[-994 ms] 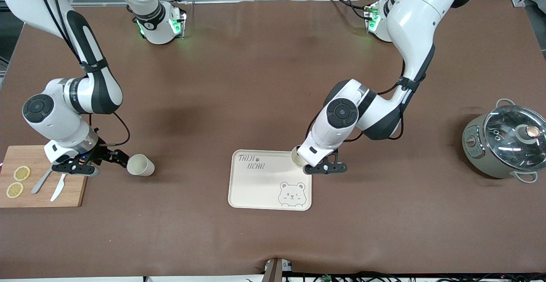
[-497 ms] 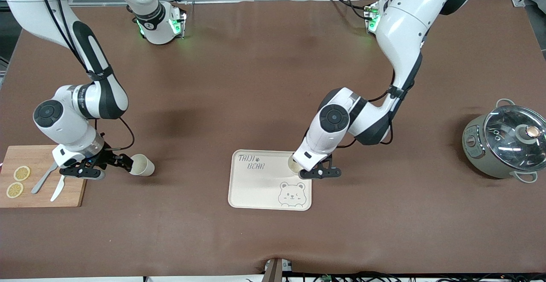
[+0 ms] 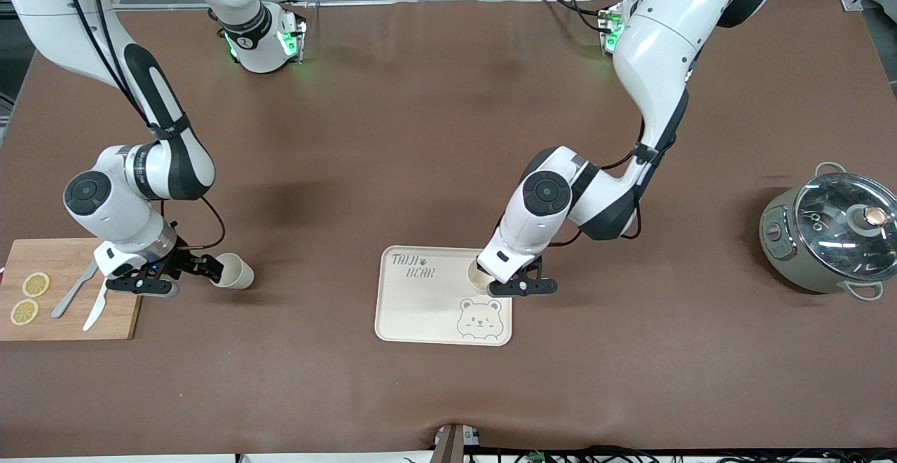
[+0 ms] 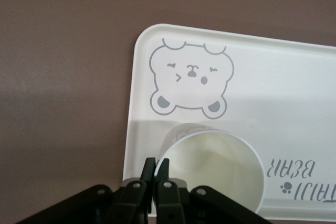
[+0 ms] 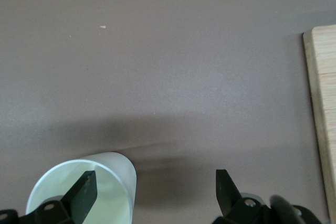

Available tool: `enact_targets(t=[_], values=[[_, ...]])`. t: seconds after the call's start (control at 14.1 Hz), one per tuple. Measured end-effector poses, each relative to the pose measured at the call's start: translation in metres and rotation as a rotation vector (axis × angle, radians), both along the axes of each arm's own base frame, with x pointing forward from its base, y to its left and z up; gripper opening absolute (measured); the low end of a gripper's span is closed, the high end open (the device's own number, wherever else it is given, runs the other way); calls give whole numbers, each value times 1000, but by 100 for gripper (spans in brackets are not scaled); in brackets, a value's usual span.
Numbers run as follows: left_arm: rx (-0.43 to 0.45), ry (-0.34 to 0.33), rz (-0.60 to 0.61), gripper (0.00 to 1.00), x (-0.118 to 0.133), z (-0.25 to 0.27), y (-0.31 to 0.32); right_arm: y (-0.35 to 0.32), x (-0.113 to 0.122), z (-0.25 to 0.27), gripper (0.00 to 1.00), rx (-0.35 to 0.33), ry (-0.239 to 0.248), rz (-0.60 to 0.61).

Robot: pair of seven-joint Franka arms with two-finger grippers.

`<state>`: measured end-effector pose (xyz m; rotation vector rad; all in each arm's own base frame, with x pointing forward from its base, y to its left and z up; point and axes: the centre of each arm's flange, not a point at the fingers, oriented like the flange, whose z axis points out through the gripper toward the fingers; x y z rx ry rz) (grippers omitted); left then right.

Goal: Place white IKEA cup upright on tray with both arms
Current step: 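Lower the cup onto the tray while the right gripper grasps the other cup, then open the left gripper to release the cup on the tray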

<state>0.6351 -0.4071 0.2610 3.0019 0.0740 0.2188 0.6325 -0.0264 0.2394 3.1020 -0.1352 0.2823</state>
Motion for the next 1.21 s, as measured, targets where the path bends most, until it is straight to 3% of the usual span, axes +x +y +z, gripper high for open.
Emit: enact_targets(t=[0.64,0.78,0.92,1.06,1.21], values=[[2,19,1,5,-1,-26,0,0,-2,-20,100,-5,16,10],[2,19,0,5,-2,-26,0,1,-2,-20,81,-4,17,12],[-1,17,-2,5,-3,-28,-2,3,-2,-20,77,-3,17,15],[-7,11,-5,5,-3,-28,-4,4,-2,-20,53,-3,17,16],[-10,7,-6,5,-3,-29,-5,4,-2,-20,36,-2,17,17]])
